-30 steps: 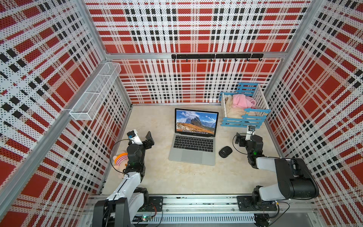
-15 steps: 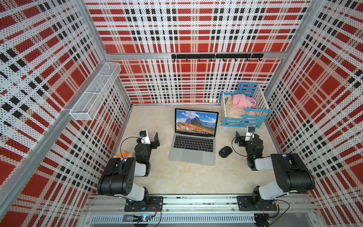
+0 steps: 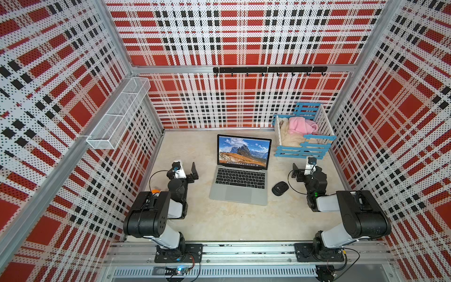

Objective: Remove the wireless mouse receiver from the laptop
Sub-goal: Reset both arms

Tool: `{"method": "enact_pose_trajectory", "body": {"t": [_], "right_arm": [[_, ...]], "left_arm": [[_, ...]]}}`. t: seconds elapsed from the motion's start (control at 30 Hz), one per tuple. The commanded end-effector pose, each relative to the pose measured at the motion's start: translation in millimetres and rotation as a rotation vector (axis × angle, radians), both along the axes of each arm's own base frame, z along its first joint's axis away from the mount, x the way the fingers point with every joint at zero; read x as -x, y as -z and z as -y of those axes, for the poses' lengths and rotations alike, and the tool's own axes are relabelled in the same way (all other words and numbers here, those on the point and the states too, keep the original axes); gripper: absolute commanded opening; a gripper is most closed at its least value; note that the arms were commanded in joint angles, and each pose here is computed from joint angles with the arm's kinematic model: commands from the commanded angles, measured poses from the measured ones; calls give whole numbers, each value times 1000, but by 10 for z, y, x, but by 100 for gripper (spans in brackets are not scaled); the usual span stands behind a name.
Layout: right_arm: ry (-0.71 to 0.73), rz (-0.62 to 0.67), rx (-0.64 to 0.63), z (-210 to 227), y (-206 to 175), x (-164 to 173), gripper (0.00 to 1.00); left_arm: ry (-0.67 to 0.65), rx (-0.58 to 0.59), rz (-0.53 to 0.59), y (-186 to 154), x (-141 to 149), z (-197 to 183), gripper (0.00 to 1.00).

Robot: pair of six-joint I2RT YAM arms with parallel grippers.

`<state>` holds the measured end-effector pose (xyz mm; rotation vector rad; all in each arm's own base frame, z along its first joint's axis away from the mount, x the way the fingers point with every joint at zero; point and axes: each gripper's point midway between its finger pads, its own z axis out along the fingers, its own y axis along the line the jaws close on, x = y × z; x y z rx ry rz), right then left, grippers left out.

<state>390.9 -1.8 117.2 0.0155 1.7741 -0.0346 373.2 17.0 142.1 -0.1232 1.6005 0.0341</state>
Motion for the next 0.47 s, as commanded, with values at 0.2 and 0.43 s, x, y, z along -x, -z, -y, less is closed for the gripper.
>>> {"method": "enact_pose_trajectory", "body": {"t": [0.2, 0.43], "right_arm": [[-3, 24, 7, -3, -57, -25, 100], [-2, 23, 7, 1, -54, -25, 100]], "left_arm": [[-17, -12, 40, -120, -42, -20, 99], [-14, -4, 33, -107, -45, -33, 99]]}}
